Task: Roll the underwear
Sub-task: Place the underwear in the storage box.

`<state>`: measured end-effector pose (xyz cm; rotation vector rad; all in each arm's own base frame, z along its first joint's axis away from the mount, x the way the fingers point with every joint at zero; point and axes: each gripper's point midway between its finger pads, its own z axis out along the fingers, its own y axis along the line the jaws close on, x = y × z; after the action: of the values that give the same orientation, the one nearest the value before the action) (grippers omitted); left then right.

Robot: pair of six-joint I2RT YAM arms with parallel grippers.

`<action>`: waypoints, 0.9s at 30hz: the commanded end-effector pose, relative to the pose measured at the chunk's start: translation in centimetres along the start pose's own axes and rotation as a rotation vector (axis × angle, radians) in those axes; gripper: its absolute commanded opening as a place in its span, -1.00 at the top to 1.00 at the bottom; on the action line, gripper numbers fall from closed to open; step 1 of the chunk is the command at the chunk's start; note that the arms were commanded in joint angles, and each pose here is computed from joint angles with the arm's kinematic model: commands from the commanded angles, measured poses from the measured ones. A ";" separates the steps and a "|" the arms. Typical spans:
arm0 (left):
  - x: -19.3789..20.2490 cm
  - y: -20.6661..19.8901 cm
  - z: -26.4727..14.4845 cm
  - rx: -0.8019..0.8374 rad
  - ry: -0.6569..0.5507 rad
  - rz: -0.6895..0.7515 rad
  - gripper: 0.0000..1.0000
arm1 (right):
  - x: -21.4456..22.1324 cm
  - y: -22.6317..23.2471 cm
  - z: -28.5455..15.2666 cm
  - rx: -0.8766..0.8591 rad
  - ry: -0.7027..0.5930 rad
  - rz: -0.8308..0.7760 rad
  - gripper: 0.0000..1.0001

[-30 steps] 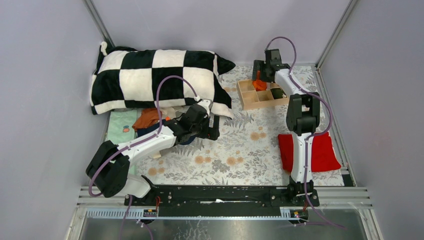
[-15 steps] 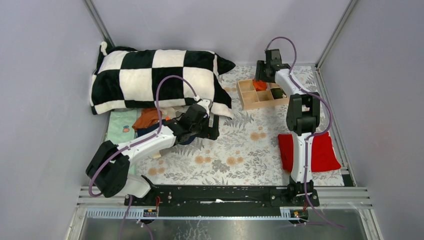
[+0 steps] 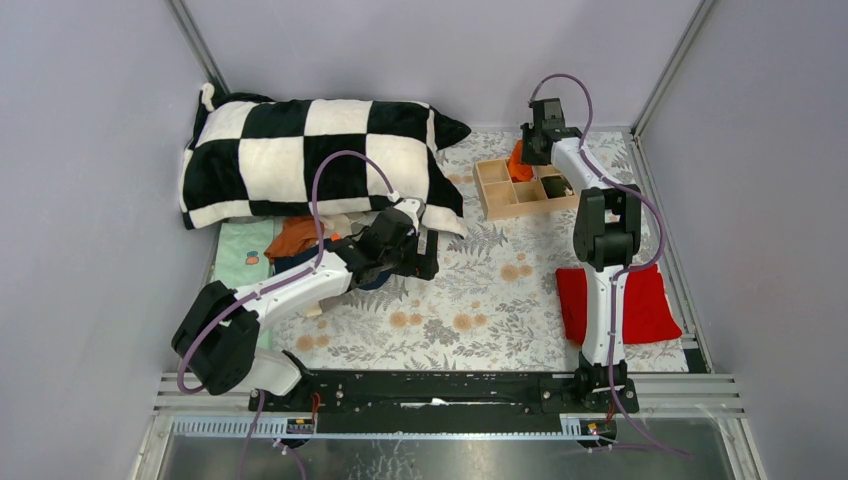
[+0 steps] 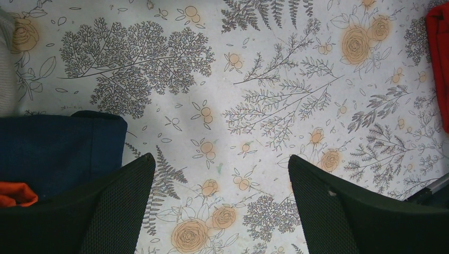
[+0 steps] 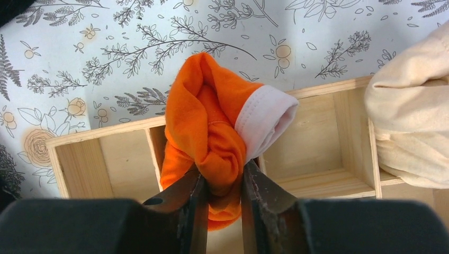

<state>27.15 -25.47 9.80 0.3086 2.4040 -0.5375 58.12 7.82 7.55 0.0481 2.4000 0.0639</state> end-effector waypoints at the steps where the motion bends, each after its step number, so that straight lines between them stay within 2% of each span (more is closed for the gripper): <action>1: -0.5 0.0 0.1 0.004 0.000 0.011 -0.97 | -1.1 0.7 -0.6 -0.051 -0.029 -0.097 0.78; 3: -0.4 0.0 0.1 0.004 0.001 0.011 -0.97 | -0.7 0.6 -0.2 -0.054 -0.023 -0.157 1.00; 8: -0.4 0.0 0.2 0.003 0.003 0.009 -0.97 | 0.9 0.0 0.5 -0.045 0.006 -0.230 1.00; 18: -0.3 0.0 0.2 0.002 0.005 0.005 -0.98 | 4.6 0.2 2.5 -0.052 0.076 -0.138 1.00; 27: -0.4 0.0 -0.1 0.003 0.002 0.003 -0.97 | 6.3 -0.1 2.7 -0.037 0.140 -0.164 1.00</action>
<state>27.08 -25.53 9.53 0.3122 2.4125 -0.5386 58.40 7.69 5.97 -0.1356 2.3720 0.0270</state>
